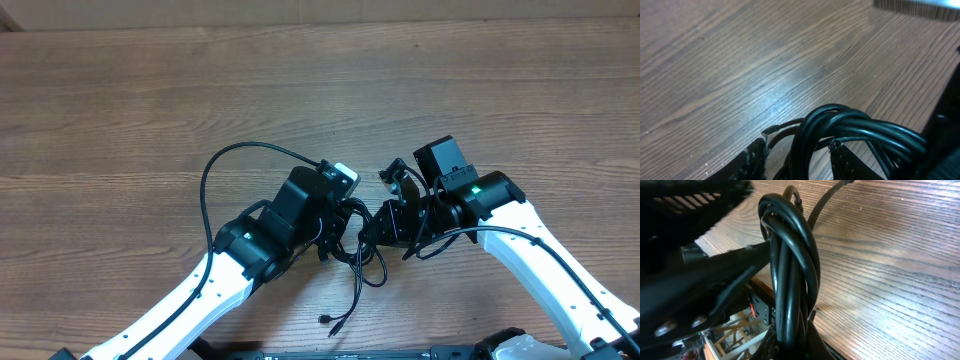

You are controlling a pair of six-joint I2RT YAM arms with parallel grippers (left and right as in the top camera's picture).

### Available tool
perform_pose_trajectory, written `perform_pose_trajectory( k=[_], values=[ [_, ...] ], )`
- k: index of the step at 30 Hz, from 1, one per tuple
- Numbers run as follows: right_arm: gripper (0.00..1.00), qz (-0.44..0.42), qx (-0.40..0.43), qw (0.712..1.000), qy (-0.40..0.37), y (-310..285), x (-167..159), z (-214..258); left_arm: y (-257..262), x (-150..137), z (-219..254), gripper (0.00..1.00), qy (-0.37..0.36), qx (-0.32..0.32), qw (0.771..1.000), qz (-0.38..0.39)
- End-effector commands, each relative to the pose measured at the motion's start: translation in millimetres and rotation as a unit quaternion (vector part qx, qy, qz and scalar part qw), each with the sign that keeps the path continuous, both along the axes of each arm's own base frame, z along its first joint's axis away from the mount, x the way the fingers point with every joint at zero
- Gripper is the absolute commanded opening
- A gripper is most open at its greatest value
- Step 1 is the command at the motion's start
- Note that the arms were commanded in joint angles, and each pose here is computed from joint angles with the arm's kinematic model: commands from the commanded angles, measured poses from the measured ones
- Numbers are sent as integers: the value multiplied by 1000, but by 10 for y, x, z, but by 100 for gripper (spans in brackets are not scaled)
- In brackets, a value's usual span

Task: Untangle cables

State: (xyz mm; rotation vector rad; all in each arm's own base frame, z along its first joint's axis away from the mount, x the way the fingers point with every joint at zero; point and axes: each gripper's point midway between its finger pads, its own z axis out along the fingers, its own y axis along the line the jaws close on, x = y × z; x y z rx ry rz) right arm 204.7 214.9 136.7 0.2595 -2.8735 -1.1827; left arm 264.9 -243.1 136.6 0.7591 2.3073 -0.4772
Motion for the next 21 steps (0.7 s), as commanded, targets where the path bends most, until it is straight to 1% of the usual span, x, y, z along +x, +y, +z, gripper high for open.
perform_pose_trajectory(
  k=[1,3,4,6,8,9,10,13,16,21],
  values=[
    [5,7,19,1000,8,50,-32,37,-68,-11,-65,41,7,5,1000,-17],
    [5,7,19,1000,8,49,-33,38,-88,-11,-121,33,15,6,1000,-20],
    [5,7,19,1000,8,49,-32,38,-97,-5,-130,25,15,6,1000,-21],
    [5,7,19,1000,8,49,-31,36,-111,14,-115,15,10,3,1000,-20],
    [5,8,19,1000,7,49,-31,36,-137,47,-65,11,0,-6,1000,-20],
    [6,8,19,1000,7,49,-31,36,-156,70,-35,6,-7,-11,1000,-20],
    [6,8,19,1000,7,49,-31,36,-173,89,-8,4,-13,-16,1000,-20],
    [6,8,19,1000,6,49,-31,37,-211,130,51,4,-25,-27,999,-20],
    [6,11,20,1000,3,48,-30,37,-236,123,67,4,-22,-36,999,-22],
    [6,45,25,998,-31,50,-32,39,-198,119,33,4,-10,-33,999,-8]
  ],
)
